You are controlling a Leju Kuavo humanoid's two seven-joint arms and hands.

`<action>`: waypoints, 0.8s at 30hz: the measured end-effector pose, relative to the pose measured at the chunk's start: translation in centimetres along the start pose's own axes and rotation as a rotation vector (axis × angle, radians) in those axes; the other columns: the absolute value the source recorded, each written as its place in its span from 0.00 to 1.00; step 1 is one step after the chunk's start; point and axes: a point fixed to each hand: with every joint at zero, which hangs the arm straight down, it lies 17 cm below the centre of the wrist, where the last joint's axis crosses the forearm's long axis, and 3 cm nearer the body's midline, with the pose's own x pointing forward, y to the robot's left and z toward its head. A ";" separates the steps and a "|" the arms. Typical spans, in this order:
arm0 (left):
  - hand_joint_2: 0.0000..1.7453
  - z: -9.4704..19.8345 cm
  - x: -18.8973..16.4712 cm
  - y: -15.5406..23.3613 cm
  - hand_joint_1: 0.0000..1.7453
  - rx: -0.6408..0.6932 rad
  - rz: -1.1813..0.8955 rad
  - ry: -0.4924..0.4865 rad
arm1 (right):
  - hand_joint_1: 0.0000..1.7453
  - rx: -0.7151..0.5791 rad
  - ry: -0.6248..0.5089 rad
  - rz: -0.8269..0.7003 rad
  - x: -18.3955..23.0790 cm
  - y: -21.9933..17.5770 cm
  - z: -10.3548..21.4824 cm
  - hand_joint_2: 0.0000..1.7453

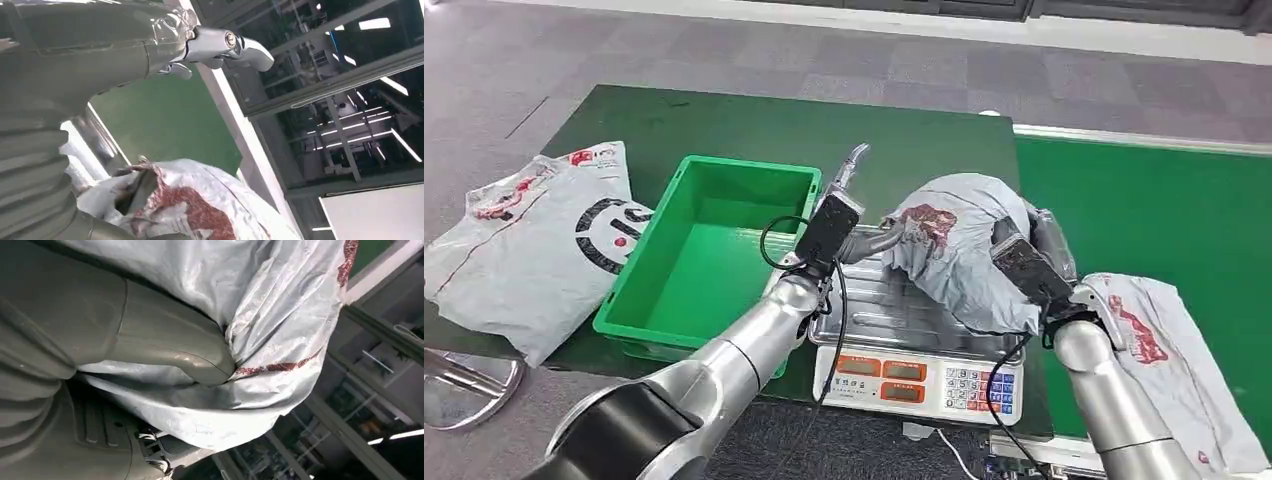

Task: Moved the parcel from conveyor to table for the left to box.

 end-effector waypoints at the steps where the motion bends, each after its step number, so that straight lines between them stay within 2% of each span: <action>1: 1.00 0.0 0.0 0.0 0.00 0.000 0.000 0.000 | 1.00 0.002 0.002 -0.001 -0.1 0.1 0.0 1.00; 13: 1.00 0.0 0.0 0.0 0.00 0.000 0.000 0.000 | 1.00 0.024 0.010 -0.005 -0.2 1.0 -0.2 1.00; 16: 1.00 0.0 0.0 0.0 0.00 -0.002 -0.001 0.000 | 1.00 0.073 0.013 -0.020 0.1 2.5 -0.5 1.00; 19: 1.00 -0.2 0.0 0.0 0.00 -0.004 0.000 0.012 | 1.00 0.156 0.013 -0.029 0.8 5.6 -0.7 1.00; 20: 1.00 -0.3 0.0 0.0 0.00 -0.002 0.002 0.015 | 0.97 0.188 0.013 -0.033 1.0 6.8 -0.5 1.00; 21: 1.00 -0.4 0.0 0.1 0.00 0.002 0.006 0.018 | 0.22 0.226 0.018 -0.040 1.1 8.3 -0.3 1.00; 22: 1.00 -0.5 0.1 0.2 0.00 0.005 0.010 0.019 | 0.00 0.258 0.030 -0.048 1.1 9.4 0.0 1.00; 24: 1.00 -0.6 0.1 0.3 0.00 0.010 0.016 0.025 | 0.00 0.327 0.057 -0.060 0.7 12.1 0.9 1.00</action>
